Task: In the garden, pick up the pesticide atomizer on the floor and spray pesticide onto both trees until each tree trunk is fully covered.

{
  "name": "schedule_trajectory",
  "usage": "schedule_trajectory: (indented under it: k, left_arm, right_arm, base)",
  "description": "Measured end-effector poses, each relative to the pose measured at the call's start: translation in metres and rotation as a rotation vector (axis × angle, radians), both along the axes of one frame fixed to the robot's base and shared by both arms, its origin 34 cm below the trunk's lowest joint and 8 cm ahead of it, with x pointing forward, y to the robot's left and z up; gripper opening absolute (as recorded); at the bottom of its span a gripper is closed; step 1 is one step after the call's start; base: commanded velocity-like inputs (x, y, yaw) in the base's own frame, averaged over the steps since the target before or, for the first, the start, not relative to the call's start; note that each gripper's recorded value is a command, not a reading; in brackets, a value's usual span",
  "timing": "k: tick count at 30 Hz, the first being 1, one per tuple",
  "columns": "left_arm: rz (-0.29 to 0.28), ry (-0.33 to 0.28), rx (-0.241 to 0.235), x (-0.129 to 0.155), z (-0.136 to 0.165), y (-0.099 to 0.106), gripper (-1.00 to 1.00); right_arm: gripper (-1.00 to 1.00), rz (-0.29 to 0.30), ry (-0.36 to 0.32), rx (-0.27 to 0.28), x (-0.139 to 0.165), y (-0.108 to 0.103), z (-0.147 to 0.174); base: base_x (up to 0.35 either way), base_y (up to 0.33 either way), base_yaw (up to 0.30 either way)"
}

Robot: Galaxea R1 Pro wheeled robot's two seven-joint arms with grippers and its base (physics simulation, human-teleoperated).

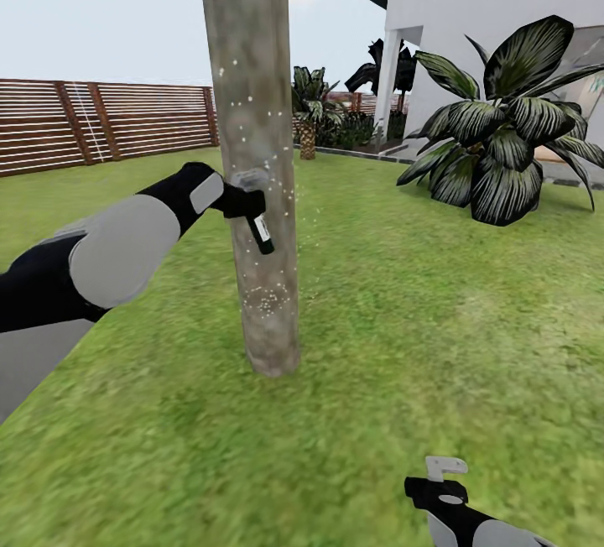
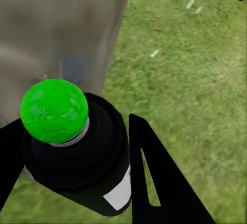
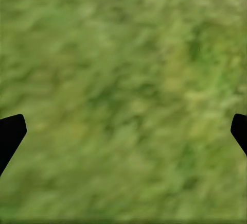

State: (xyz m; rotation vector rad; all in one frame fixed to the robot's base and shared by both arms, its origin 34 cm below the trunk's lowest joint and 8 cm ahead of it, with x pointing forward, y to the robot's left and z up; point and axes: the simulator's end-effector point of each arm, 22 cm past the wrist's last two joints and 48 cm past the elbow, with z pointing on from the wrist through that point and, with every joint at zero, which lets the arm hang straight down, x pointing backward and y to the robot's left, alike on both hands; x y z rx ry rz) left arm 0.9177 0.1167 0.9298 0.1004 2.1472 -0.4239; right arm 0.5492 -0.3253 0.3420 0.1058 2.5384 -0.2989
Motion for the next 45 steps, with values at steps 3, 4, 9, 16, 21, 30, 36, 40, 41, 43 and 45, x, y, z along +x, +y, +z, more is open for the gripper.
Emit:
schedule_trajectory:
  k: [3,4,9,16,21,30,36,40,41,43,45]
  left_arm:
    - [0.017,0.033,-0.001,-0.002,-0.032,0.011,-1.00]
    - [0.019,0.044,-0.002,-0.003,-0.044,0.012,-1.00]
    - [0.034,0.087,-0.004,-0.013,-0.115,0.015,-1.00]
    - [0.035,0.101,-0.020,-0.028,-0.175,0.003,-1.00]
    - [0.041,0.099,-0.025,-0.037,-0.203,0.000,-1.00]
    - [0.054,0.079,-0.035,-0.057,-0.258,-0.007,-1.00]
    - [0.094,0.045,-0.039,-0.089,-0.324,0.001,-1.00]
    - [0.104,0.092,-0.036,-0.118,-0.367,0.005,-1.00]
    - [0.107,0.096,-0.036,-0.121,-0.372,0.006,-1.00]
    - [0.128,0.107,-0.023,-0.134,-0.391,0.022,-1.00]
    - [0.139,0.107,-0.019,-0.135,-0.395,0.030,-1.00]
  right_arm:
    - [1.00,0.000,0.001,0.000,0.000,0.000,0.000]
    - [1.00,0.000,0.000,0.000,0.000,0.000,0.000]
    - [1.00,0.000,0.001,0.000,0.000,0.000,0.000]
    - [1.00,0.000,0.000,0.000,0.000,0.000,0.000]
    - [1.00,0.000,0.000,0.000,0.000,0.000,0.000]
    - [1.00,0.000,0.000,0.000,0.000,0.000,0.000]
    - [1.00,0.001,0.000,-0.001,0.000,0.000,0.000]
    - [1.00,0.002,0.000,0.000,0.000,0.001,0.000]
    - [1.00,0.002,0.000,0.000,0.000,0.001,0.000]
    - [1.00,0.002,0.000,0.002,0.000,0.002,0.000]
    - [1.00,0.003,0.000,0.003,0.000,0.002,0.000]
  base:
    - [0.000,0.000,0.000]
    - [0.000,0.000,0.000]
    - [0.000,0.000,0.000]
    - [0.000,0.000,0.000]
    - [0.000,0.000,0.000]
    - [0.000,0.000,0.000]
    - [0.000,0.000,0.000]
    - [0.000,0.011,0.000]
    - [0.000,0.170,0.000]
    - [0.000,0.266,0.000]
    - [0.000,0.301,0.000]
